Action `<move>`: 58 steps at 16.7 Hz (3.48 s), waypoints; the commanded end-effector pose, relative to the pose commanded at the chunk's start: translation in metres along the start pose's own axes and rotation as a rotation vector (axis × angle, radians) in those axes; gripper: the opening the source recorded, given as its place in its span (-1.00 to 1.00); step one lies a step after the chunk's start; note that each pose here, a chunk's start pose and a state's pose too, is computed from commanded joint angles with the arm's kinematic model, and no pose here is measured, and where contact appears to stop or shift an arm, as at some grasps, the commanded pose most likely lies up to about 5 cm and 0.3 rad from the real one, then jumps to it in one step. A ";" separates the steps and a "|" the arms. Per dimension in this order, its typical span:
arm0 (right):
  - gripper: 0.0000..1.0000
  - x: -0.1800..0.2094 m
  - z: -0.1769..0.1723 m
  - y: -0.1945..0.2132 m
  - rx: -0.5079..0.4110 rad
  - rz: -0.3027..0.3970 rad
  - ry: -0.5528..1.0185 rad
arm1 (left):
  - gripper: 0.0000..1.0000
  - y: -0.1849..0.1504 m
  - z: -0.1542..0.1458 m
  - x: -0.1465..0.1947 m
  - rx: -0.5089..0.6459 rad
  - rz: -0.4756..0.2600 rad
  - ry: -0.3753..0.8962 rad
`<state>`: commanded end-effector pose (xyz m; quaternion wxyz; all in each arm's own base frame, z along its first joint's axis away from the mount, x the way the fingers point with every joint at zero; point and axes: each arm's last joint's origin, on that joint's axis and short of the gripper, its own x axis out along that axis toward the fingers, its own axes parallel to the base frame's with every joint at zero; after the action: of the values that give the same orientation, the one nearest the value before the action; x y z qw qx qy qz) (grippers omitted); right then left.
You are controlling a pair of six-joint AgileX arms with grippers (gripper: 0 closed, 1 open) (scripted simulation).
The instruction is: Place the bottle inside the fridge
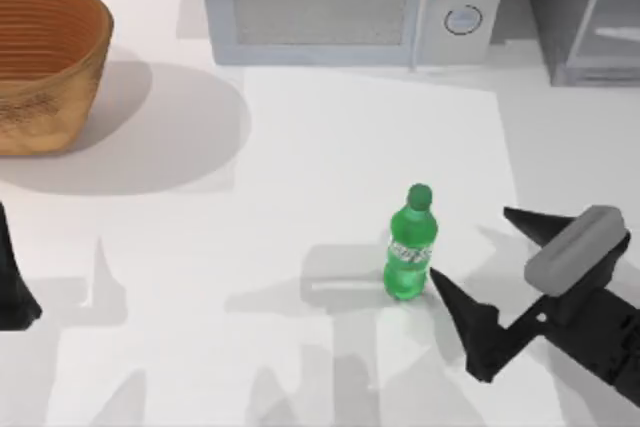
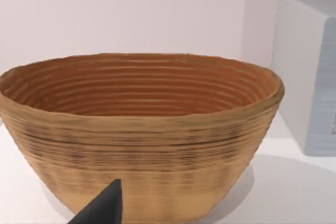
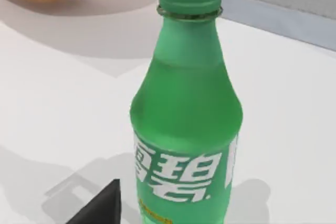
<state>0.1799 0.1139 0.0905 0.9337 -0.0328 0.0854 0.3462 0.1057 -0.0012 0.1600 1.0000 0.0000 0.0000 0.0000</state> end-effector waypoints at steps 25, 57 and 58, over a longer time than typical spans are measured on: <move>1.00 0.067 -0.016 0.015 -0.010 0.065 0.016 | 1.00 0.000 0.000 0.000 0.000 0.000 0.000; -0.98 0.017 0.021 -0.048 -0.017 0.065 -0.011 | 1.00 0.000 0.000 0.000 0.000 0.000 0.000; -0.98 0.009 0.023 -0.054 -0.013 0.064 -0.005 | 1.00 0.000 0.000 0.000 0.000 0.000 0.000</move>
<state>0.2251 0.0815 0.1115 0.9221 -0.0353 0.0817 0.3765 0.1057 -0.0012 0.1600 1.0000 0.0000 0.0000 0.0000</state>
